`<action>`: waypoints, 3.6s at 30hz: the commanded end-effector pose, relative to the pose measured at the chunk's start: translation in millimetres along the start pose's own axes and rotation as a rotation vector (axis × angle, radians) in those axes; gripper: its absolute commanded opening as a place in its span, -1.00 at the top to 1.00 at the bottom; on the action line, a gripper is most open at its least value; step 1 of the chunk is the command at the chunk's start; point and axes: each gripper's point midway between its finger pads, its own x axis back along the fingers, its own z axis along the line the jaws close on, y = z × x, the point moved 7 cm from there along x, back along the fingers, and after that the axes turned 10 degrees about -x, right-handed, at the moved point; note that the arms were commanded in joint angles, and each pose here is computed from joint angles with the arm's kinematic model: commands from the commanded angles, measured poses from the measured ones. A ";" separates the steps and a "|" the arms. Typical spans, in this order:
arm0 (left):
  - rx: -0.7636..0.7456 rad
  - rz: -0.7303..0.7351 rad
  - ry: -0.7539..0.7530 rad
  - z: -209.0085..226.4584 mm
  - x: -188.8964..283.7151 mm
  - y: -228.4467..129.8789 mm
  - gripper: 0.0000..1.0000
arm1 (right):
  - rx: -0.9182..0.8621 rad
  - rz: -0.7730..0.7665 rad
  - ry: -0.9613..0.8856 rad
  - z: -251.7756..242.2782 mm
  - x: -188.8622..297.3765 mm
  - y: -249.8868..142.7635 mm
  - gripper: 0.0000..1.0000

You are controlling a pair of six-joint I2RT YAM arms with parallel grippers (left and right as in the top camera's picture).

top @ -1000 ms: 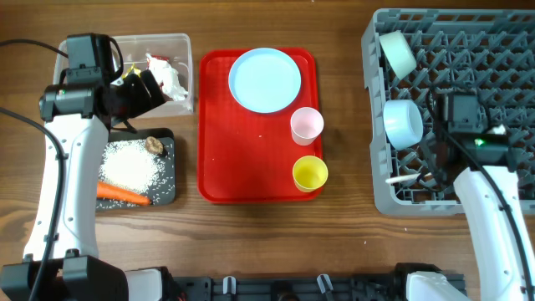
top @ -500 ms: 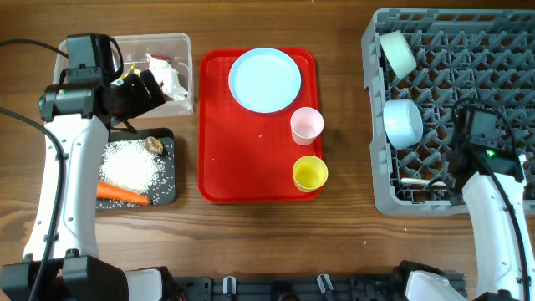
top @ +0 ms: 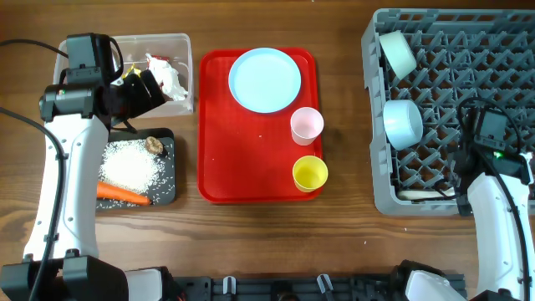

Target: Sort waste into correct bins and load items into the dishwasher rack

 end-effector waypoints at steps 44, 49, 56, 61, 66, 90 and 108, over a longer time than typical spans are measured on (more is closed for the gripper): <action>0.012 -0.015 0.008 1.5 2.4 3.5 -1.00 | 1.413 0.436 0.773 251.3 70.5 -300.3 -0.75; 0.012 -0.015 0.008 1.5 2.4 3.5 -1.00 | 1.443 0.426 0.744 248.8 46.6 -329.5 -0.47; 0.012 -0.015 0.009 1.7 2.4 3.6 -1.00 | 1.412 0.356 0.700 251.8 39.2 -325.2 -0.15; 0.012 -0.015 0.008 1.5 2.4 3.5 -1.00 | 1.412 0.356 0.700 252.2 31.8 -329.9 0.06; 0.012 -0.015 0.008 1.5 2.4 3.5 -1.00 | 1.428 0.374 0.659 247.5 13.6 -339.0 0.19; 0.012 -0.015 0.008 1.5 2.4 3.5 -1.00 | 1.370 0.252 0.855 262.9 110.4 -269.5 0.91; 0.012 -0.015 0.008 1.5 2.4 3.5 -1.00 | 0.852 -0.693 0.499 229.9 233.4 -51.3 0.91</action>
